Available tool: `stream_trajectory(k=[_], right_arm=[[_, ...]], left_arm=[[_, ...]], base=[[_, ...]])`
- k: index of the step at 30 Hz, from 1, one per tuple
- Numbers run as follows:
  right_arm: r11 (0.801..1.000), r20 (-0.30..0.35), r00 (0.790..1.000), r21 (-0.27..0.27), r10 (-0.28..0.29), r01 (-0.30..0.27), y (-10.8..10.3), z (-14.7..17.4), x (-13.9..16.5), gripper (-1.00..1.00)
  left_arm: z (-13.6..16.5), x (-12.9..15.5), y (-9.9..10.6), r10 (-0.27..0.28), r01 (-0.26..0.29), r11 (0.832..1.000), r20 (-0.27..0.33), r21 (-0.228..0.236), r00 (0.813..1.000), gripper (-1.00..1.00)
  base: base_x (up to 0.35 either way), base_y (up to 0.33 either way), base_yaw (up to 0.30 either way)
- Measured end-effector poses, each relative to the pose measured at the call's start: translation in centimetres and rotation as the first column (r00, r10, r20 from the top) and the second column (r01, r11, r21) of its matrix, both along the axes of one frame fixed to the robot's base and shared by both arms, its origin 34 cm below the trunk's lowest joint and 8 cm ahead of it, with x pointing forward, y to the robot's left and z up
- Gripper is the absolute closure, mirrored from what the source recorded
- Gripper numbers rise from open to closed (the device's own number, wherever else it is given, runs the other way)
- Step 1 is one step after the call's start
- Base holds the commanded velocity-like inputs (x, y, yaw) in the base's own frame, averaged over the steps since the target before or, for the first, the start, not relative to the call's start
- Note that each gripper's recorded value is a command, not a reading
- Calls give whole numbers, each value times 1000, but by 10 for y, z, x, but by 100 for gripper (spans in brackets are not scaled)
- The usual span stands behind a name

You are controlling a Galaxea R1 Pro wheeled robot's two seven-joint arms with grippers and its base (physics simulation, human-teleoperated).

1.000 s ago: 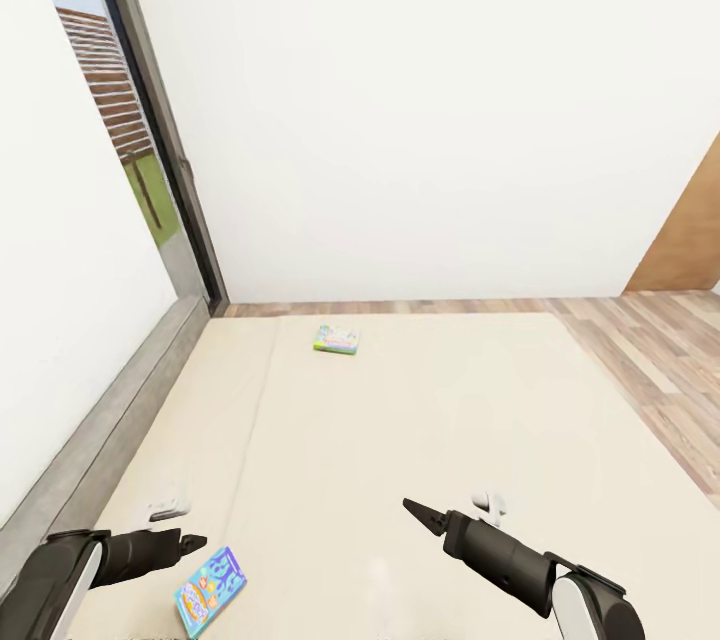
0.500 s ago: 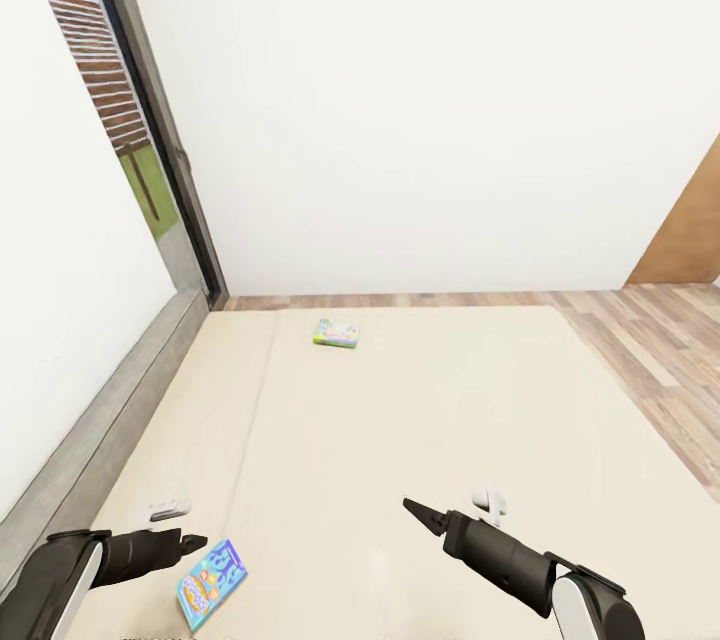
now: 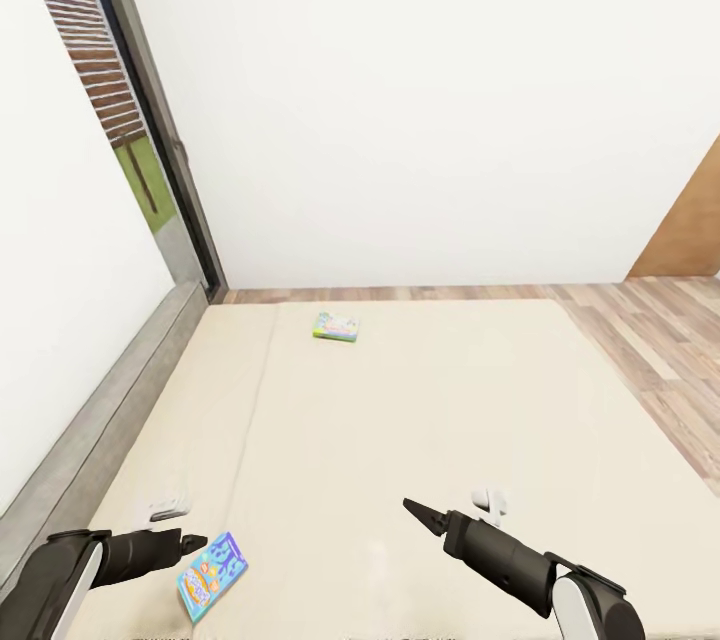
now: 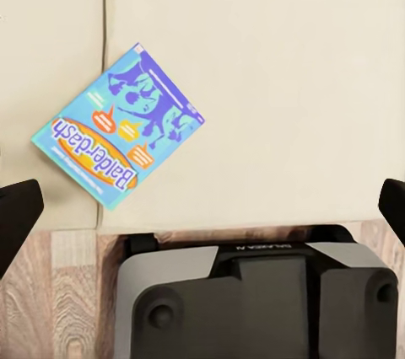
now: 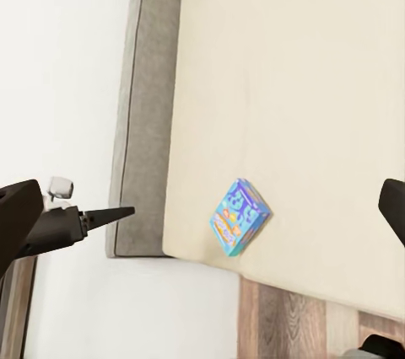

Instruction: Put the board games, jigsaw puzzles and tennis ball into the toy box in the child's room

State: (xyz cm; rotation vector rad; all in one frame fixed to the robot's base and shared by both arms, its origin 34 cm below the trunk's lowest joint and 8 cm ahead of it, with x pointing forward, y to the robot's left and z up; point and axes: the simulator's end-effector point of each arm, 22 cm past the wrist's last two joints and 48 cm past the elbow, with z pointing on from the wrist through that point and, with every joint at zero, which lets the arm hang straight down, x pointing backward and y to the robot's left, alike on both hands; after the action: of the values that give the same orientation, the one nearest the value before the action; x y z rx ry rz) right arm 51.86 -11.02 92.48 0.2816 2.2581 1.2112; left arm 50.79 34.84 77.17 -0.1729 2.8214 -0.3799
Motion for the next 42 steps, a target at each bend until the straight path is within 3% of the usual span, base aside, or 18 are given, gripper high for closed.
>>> stream_trajectory(k=[29,42], right_arm=[[1000,-44,999,-1,-1,1,0,-19,-4,-100],[1000,-62,998,1,2,-1,1,-27,-6,-100]], left_arm=[[-18,-10,3,-1,2,1000,-43,6,999,-100],[-20,6,7,-28,26,999,49,33,998,-100]], base=[[0,0,0],[0,0,0]])
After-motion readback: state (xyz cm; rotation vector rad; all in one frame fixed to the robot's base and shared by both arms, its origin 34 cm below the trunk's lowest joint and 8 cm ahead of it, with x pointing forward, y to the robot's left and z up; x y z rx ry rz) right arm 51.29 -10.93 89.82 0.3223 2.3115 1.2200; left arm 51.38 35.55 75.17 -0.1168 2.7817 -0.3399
